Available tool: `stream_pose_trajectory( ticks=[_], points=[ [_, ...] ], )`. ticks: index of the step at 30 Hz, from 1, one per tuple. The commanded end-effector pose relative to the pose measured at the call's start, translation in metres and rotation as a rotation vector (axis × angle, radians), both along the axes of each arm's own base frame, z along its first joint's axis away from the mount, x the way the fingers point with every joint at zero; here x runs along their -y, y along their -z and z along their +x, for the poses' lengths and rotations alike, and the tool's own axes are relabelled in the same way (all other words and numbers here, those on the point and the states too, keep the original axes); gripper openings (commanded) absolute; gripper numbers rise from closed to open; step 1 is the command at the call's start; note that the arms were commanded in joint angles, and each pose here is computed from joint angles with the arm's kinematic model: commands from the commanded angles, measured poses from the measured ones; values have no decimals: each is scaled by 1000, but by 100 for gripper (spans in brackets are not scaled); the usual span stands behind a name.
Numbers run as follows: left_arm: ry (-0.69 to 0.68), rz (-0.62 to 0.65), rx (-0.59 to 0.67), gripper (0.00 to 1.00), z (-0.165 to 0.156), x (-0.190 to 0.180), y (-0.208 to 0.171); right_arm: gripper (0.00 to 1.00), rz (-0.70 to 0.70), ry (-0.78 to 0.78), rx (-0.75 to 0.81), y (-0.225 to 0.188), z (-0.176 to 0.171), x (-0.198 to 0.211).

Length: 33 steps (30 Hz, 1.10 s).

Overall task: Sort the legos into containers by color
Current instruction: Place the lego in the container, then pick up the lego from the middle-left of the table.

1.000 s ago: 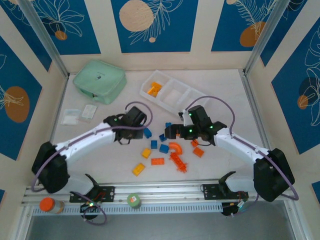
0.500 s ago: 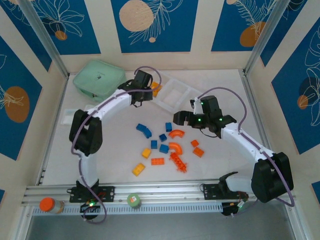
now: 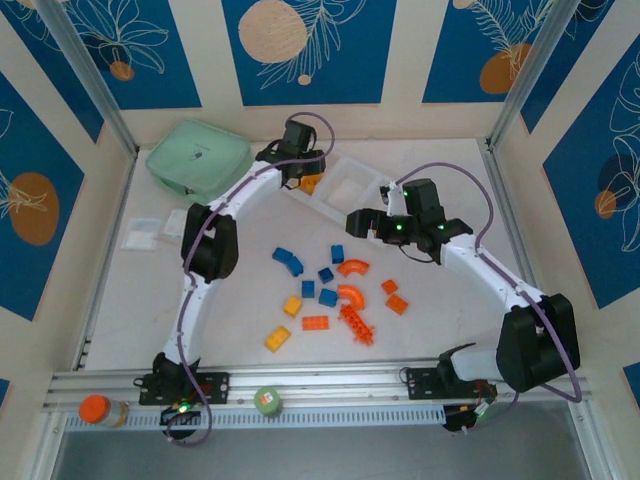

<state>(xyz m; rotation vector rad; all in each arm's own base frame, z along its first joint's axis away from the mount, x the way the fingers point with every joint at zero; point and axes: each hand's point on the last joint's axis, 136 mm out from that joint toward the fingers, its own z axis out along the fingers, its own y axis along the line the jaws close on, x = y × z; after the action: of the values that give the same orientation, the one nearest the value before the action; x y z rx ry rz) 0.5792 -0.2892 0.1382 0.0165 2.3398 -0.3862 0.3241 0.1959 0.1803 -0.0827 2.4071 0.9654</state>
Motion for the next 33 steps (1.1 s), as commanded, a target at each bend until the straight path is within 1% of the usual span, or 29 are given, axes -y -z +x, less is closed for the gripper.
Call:
stream_pose_trajectory(
  ticks=[1,4,7,8,11,14,16,18,22,27,33],
  points=[
    [19,-8,18,54,0,-10,-26,99,31,-41,28,-15,-1,-6],
    [24,-19,12,55,-12,-14,-42,99,42,-59,28,-17,-6,-10],
    [64,-72,-4,55,-32,-11,-59,99,47,-87,-3,-16,-14,-14],
    [70,-89,-8,55,-41,-12,-66,99,47,-101,-14,-15,-17,-16],
    [87,-122,-38,55,-72,-19,-70,99,36,-124,-26,-12,-28,-19],
    [96,-143,-91,55,-106,-27,-65,99,34,-144,-55,-5,-41,-21],
    [99,-135,-121,55,-132,-36,-61,99,32,-160,-75,-1,-50,-23],
    [110,-125,-141,56,-162,-43,-57,99,26,-180,-89,3,-61,-25],
    [114,-99,-192,56,-221,-58,-38,99,16,-215,-109,12,-81,-31],
    [128,-20,-257,57,-294,-77,-17,99,-7,-271,-146,30,-110,-42],
    [136,56,-372,59,-367,-93,21,99,-57,-334,-171,53,-143,-54]
  ],
)
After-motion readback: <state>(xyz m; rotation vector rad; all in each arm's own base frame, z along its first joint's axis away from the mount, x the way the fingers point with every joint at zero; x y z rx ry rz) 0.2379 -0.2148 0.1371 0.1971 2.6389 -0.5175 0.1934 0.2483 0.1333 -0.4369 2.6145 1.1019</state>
